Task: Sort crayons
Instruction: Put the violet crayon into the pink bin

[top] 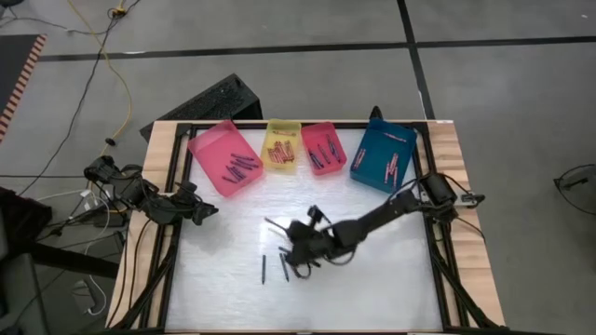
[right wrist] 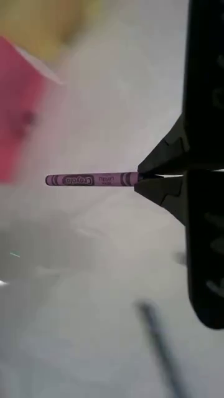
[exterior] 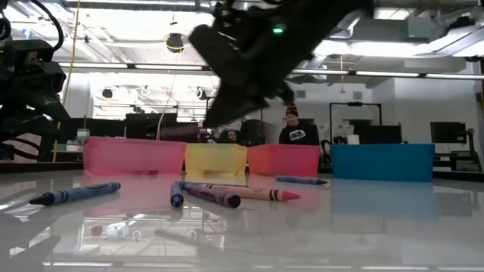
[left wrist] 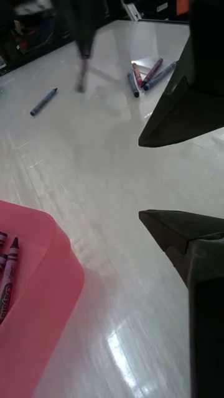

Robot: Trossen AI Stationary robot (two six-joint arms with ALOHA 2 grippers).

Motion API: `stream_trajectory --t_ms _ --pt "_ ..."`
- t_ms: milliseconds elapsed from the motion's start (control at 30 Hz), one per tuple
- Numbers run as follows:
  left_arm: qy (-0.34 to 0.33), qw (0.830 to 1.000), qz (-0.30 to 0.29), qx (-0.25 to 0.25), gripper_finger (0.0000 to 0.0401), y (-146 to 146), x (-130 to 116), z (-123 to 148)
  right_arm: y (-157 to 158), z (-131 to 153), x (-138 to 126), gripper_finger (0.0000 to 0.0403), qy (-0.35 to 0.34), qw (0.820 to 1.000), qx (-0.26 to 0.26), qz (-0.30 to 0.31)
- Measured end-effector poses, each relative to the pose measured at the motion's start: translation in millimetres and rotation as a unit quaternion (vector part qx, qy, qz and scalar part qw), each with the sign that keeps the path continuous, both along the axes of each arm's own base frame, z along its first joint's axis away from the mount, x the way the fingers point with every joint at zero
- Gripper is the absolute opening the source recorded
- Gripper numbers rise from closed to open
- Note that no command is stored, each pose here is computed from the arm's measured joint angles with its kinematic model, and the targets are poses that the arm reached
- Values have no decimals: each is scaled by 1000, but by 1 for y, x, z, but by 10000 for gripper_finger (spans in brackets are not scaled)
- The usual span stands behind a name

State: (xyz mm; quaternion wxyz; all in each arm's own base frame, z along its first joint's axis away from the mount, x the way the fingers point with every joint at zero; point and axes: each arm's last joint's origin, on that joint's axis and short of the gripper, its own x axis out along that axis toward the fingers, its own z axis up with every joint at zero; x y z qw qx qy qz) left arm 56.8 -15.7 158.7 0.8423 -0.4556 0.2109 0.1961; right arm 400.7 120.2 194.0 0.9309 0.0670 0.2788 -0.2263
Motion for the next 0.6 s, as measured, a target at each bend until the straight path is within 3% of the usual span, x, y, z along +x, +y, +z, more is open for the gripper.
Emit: stream_trajectory --t_ms 333,600 --pt "0 1000 0 0 165 0 0 0 -60 27 34 3 -83 995 -3 49" --pt "0 1000 0 0 165 0 0 0 -105 38 43 3 -137 990 -11 28"
